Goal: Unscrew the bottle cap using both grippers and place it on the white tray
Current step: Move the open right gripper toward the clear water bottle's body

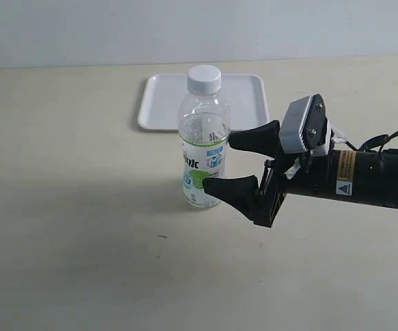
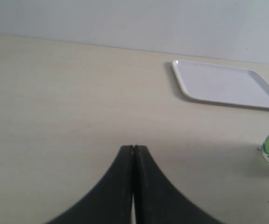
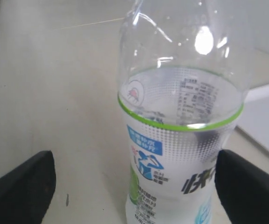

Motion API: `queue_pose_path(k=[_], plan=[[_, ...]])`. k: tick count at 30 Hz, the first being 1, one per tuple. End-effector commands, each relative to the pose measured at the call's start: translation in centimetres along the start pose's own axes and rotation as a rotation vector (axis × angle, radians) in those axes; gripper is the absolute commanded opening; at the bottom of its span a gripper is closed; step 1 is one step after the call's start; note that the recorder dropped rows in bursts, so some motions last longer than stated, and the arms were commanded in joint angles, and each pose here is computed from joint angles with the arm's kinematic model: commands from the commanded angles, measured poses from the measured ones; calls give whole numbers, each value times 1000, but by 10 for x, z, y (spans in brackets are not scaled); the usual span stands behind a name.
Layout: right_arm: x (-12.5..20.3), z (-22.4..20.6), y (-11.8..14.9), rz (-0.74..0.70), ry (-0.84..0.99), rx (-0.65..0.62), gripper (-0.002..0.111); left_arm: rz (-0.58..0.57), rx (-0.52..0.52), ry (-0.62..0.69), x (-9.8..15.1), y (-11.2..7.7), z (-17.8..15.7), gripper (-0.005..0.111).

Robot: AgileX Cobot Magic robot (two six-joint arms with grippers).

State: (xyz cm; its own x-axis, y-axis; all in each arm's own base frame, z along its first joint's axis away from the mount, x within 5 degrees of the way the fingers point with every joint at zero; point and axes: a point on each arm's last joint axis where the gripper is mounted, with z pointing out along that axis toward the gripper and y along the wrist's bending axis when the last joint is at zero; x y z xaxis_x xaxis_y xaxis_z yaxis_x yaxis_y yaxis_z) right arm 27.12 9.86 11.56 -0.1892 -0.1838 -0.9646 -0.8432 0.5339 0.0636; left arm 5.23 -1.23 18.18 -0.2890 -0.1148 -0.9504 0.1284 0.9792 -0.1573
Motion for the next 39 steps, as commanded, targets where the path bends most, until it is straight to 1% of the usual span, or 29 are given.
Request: queue_pose_path(k=[1,24,32,39], plan=[[-2,2,-2,4,-11,3,87,3,7,-5,1,0,0,0],[-2,2,-2,3,-12,5,87,3,7,-5,1,0,0,0],[-4,1,-9,36,-36,78,87,3,7,-5,1,0,0,0],[0,10,-12,1,-21,12,87,3,7,-5,1,0,0,0]])
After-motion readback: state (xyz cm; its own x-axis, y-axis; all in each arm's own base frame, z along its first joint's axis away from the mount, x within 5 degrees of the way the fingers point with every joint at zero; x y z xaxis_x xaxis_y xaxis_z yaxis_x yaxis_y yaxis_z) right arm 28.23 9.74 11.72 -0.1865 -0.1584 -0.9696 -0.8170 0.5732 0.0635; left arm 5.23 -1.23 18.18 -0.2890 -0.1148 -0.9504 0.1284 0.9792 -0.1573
